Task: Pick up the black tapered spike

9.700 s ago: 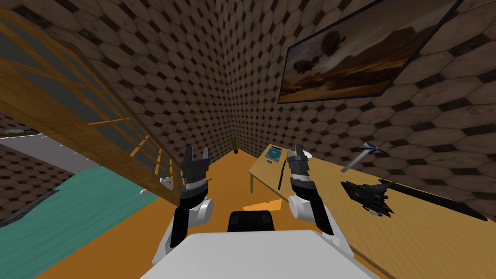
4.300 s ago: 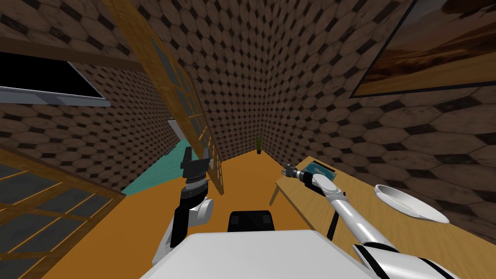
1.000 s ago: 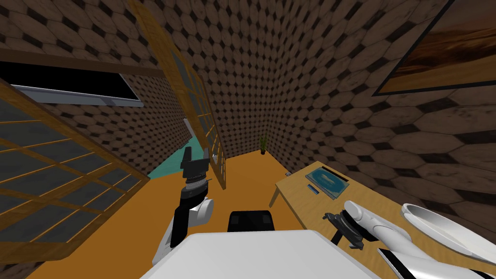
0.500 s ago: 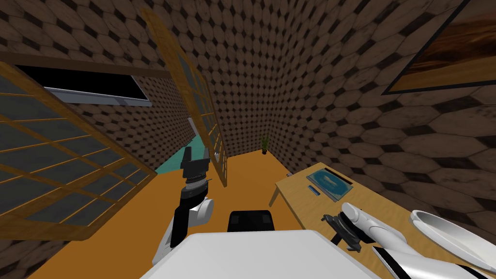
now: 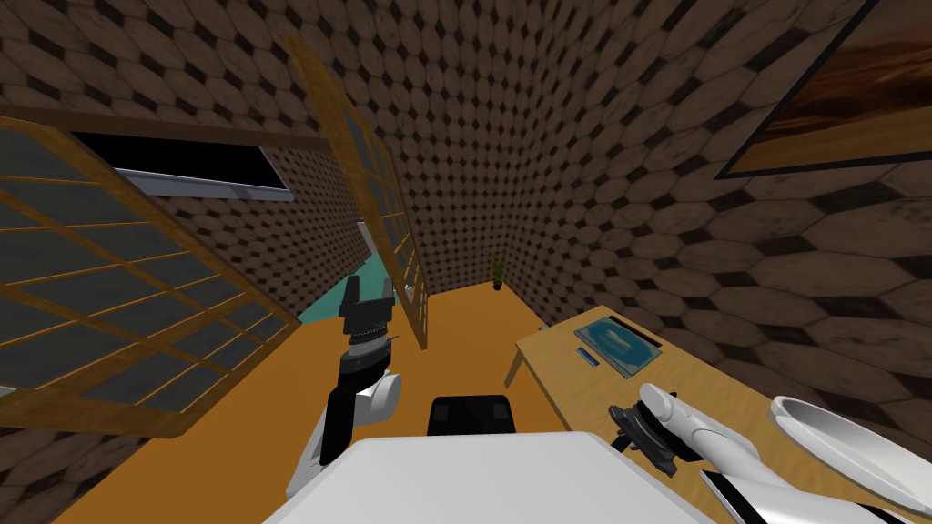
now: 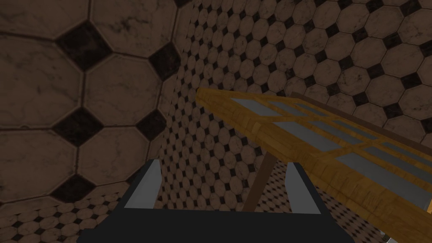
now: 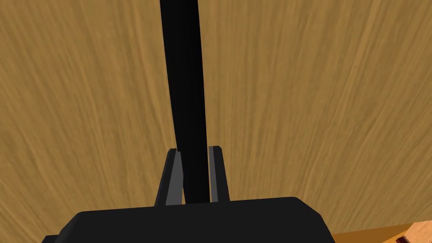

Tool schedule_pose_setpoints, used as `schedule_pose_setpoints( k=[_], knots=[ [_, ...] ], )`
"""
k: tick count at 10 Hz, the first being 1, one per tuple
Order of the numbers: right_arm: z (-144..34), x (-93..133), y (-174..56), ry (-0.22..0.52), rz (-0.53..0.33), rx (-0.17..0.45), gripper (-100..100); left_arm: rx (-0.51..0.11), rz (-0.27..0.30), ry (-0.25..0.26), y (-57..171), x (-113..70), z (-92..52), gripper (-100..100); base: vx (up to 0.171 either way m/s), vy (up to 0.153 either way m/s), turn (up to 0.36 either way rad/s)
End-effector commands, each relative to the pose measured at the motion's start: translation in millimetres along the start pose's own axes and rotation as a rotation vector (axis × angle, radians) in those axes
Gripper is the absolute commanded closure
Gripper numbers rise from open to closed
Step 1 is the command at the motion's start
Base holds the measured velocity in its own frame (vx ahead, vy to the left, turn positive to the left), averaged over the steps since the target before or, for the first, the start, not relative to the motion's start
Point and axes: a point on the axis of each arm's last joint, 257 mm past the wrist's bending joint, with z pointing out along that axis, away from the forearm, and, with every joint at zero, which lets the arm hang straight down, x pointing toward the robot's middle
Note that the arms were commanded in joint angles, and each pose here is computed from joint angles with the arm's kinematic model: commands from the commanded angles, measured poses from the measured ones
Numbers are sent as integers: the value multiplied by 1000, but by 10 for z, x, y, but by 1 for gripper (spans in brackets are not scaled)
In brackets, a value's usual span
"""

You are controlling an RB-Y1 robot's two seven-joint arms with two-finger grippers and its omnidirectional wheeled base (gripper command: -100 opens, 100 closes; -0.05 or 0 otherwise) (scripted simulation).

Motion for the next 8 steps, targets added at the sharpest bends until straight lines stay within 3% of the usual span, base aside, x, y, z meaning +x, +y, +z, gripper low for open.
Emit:
schedule_pose_setpoints(
  k=[1, 3, 4, 5, 7, 8],
  knots=[
    [0, 0, 0, 0, 0, 0, 100, 0, 0, 0, 0, 0, 0, 0, 0, 0, 0],
    [-1, 0, -7, 0, 0, 1, 100, 0, 0, 0, 0, 0, 0, 0, 0, 0, 0],
    [-1, 0, -7, 0, 0, 1, 0, 0, 0, 0, 0, 0, 0, 0, 0, 0, 0],
    [-110, 98, -25, 3, -29, 6, 100, 0, 0, 0, 0, 0, 0, 0, 66, 59, -226],
    [-215, 185, -14, 5, -58, 6, 100, 0, 0, 0, 0, 0, 0, 0, 97, 90, -161],
    [-168, 155, -21, 6, -45, 5, 100, 0, 0, 0, 0, 0, -1, 0, 39, 49, -36]
  ],
)
